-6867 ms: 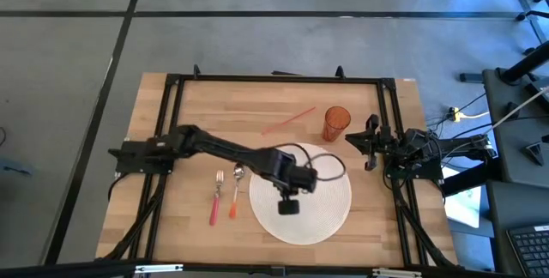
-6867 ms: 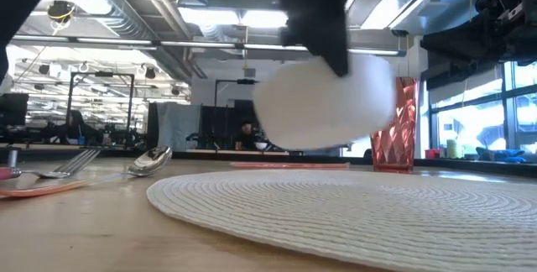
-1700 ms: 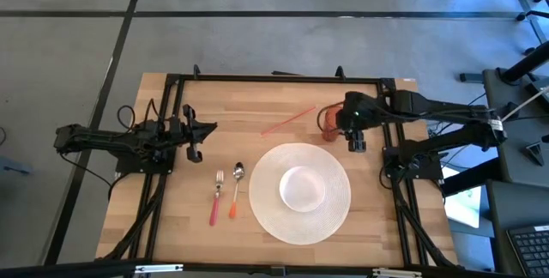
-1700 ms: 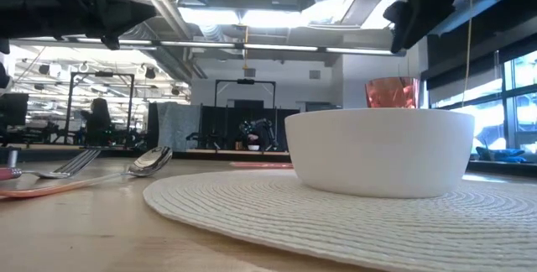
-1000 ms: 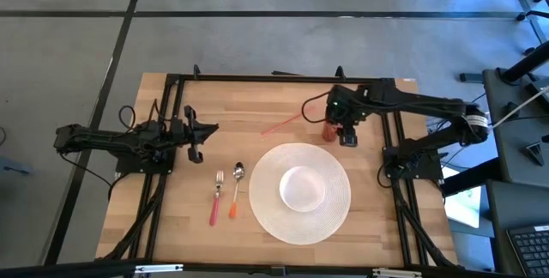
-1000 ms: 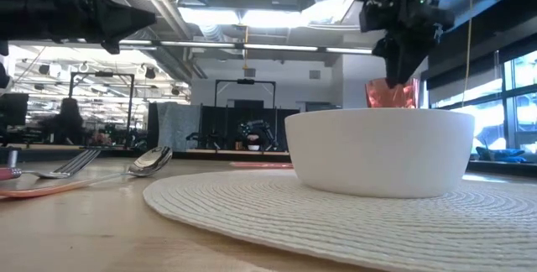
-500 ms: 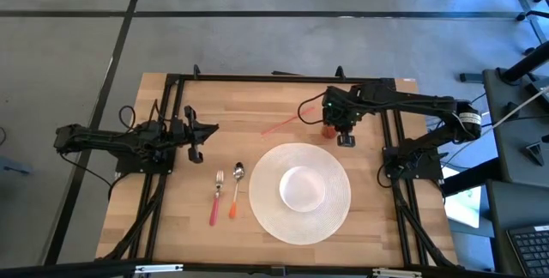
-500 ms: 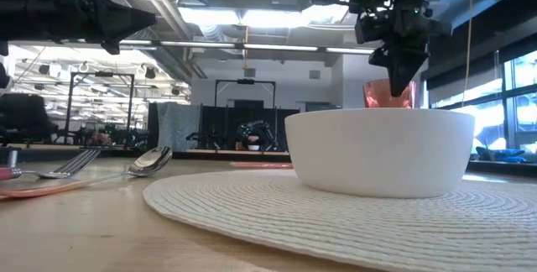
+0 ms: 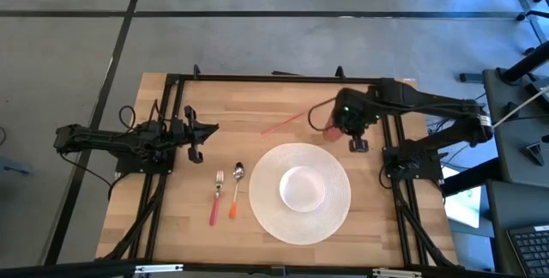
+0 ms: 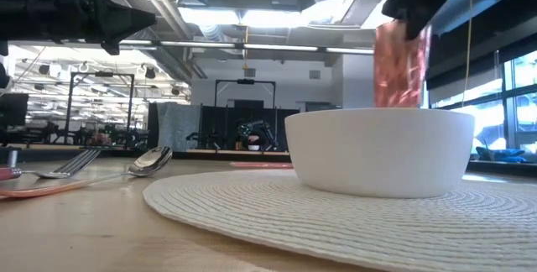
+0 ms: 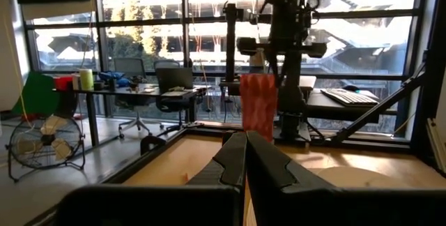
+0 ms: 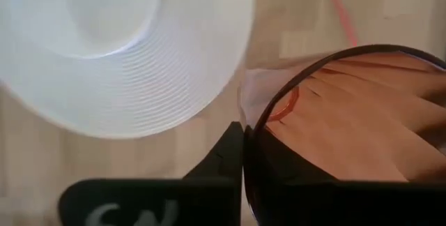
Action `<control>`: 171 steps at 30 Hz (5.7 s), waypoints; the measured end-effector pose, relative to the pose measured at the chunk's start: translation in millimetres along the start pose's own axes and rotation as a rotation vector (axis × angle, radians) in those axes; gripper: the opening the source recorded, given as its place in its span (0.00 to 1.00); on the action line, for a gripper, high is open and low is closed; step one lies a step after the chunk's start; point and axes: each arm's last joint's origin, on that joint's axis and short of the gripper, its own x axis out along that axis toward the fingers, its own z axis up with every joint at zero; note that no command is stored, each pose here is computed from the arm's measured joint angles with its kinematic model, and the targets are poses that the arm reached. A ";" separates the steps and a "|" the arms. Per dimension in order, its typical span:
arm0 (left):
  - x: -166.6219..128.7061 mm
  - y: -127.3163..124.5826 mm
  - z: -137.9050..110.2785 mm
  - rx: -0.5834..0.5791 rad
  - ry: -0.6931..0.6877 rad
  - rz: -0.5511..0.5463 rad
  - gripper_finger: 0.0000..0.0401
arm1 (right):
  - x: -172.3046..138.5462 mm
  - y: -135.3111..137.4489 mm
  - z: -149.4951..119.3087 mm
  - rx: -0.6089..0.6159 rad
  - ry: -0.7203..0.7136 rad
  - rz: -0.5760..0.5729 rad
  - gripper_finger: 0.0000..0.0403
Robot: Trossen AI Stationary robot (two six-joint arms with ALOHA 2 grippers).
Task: Pick & Place Utensil
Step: Put the orange cup on the white mat to the top right of the white bowl, then put the orange straw into the orange cup on the white mat
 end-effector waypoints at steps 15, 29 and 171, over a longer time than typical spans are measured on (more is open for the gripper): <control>0.0 0.7 -0.1 0.001 0.001 0.025 0.01 | 30.9 63.4 -6.6 -0.024 0.056 0.090 0.03; 0.0 0.8 -0.1 0.001 0.001 0.025 0.01 | 42.1 89.8 1.5 -0.043 0.052 0.107 0.02; 282.5 30.5 -116.7 -0.052 1.519 0.158 0.01 | 105.0 66.6 -156.2 -0.039 -1.469 0.043 0.07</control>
